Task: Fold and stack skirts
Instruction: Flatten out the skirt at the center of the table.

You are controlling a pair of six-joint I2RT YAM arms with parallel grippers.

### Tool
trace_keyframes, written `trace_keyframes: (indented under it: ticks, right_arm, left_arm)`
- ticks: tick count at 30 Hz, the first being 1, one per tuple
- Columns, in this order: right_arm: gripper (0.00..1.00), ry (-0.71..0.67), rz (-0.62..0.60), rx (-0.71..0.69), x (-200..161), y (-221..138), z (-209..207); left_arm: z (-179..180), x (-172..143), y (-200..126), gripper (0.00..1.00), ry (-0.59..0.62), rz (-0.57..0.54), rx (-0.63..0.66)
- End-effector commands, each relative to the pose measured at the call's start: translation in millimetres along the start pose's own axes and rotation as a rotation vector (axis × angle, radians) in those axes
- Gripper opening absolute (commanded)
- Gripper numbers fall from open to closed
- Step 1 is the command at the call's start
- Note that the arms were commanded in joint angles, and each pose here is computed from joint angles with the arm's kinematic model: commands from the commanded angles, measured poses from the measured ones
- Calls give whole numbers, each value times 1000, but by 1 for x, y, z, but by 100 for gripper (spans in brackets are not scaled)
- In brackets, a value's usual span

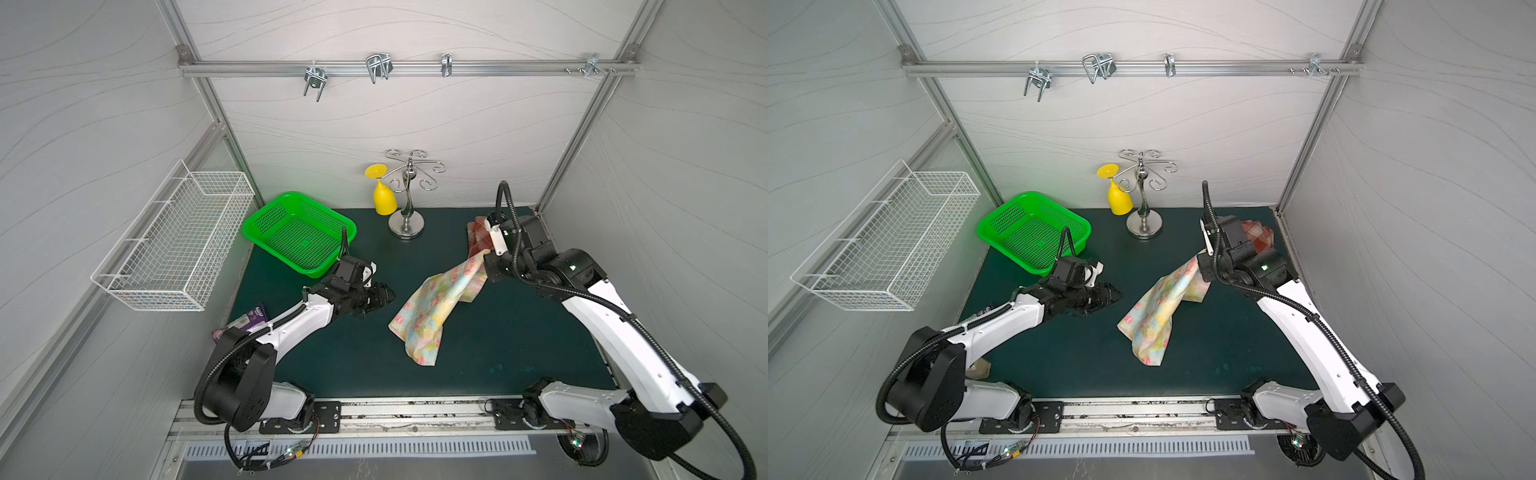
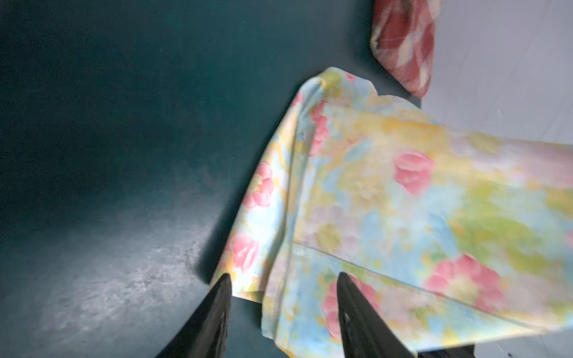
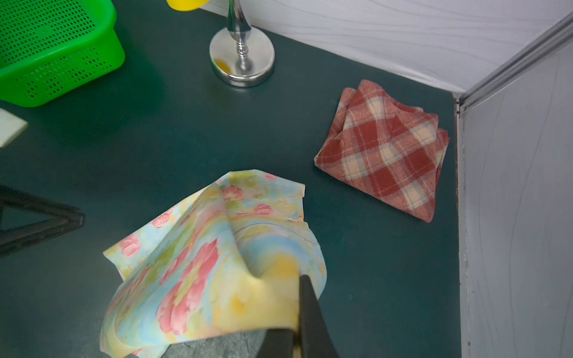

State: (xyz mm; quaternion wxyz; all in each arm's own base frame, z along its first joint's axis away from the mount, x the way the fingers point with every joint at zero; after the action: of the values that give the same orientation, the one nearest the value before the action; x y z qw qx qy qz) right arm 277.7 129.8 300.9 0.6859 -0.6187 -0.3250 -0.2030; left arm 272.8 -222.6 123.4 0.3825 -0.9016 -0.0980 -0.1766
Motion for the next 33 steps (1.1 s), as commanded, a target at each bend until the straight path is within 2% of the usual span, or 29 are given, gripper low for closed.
trace_keyframes:
  ticks: [1, 5, 8, 13, 20, 22, 27, 33]
  right_arm:
    - [0, 47, 10, 46, -1, 1, 2]
    - [0, 65, 84, -14, -17, 18, -11]
    - [0, 172, 174, 0, -38, 36, -27]
    - [0, 450, 267, 208, -76, 58, -23]
    - [0, 719, 355, 356, -115, 91, -13]
    - [0, 744, 372, 349, -123, 99, -16]
    - [0, 809, 359, 319, -134, 108, -33]
    - [0, 805, 375, 335, -141, 111, -33]
  left_arm:
    - [-22, 6, 2, 55, 55, -27, -90]
    - [-31, 6, 21, 56, 86, 32, -149]
    - [-32, 8, 40, 56, 87, 75, -152]
    - [-32, 14, 66, 56, 93, 110, -153]
    - [-34, 25, 88, 56, 101, 134, -154]
    - [-33, 29, 94, 56, 108, 138, -142]
    - [-15, 39, 105, 56, 147, 155, -19]
    - [11, 46, 127, 56, 141, 171, 98]
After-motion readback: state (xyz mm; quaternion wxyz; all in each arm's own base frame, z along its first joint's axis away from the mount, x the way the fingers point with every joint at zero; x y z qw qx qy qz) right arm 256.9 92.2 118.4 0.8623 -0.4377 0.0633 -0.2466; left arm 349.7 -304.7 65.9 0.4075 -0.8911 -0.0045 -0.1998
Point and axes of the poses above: each gripper's point midway between its finger pads, its own y axis out along the fingers, its own z axis along the line the jaws close on, x = y × z, the point moved 1 cm from there along -y, back along the fingers, and after that the axes turned 11 degrees about y, right-handed, at the moved point
